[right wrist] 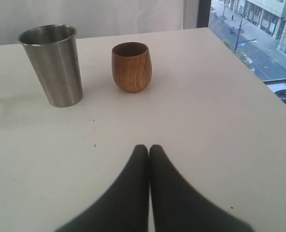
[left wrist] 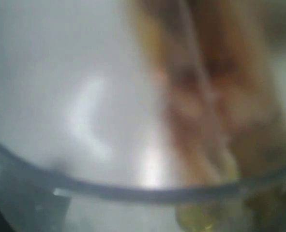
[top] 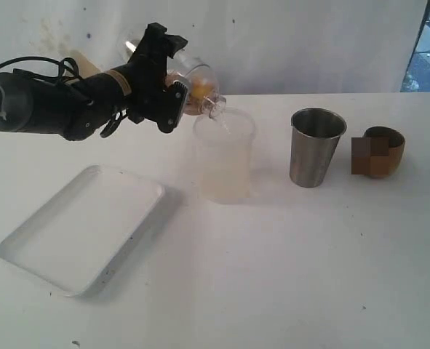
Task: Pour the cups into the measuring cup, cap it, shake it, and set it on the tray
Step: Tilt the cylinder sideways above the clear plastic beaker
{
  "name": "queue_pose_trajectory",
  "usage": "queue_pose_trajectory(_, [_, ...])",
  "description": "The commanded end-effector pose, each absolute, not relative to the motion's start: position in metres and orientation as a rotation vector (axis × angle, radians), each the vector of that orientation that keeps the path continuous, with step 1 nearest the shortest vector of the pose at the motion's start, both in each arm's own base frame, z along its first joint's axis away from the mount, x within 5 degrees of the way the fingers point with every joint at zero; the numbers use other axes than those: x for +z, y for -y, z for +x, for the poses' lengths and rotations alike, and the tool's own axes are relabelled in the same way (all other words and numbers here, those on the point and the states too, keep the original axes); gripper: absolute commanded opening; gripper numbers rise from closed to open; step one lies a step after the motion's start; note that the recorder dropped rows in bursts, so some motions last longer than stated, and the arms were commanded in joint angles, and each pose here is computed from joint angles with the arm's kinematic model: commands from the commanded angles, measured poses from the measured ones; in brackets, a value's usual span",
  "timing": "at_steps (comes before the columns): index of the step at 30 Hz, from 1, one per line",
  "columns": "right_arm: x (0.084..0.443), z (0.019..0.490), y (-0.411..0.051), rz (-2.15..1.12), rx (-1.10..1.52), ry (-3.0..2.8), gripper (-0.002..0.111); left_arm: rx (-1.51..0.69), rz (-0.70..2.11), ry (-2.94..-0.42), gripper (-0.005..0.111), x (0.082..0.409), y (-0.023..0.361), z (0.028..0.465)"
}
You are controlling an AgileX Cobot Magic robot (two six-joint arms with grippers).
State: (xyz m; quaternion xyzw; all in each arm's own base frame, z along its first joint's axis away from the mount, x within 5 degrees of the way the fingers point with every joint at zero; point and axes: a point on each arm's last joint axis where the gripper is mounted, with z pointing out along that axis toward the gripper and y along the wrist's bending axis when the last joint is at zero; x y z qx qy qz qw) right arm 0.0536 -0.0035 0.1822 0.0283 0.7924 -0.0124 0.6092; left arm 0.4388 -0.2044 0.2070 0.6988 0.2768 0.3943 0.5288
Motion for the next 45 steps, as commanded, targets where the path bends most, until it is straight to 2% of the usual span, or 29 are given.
queue_pose_trajectory(1, [0.183,0.053,0.004,0.069,-0.038,-1.822,0.0,0.986,1.588,-0.594,0.0,0.226,0.205,0.437])
queue_pose_trajectory(45, [0.183,0.053,0.004,0.069,-0.038,-1.822,0.0,1.17,1.488,-0.433,0.0,0.242,0.205,0.437])
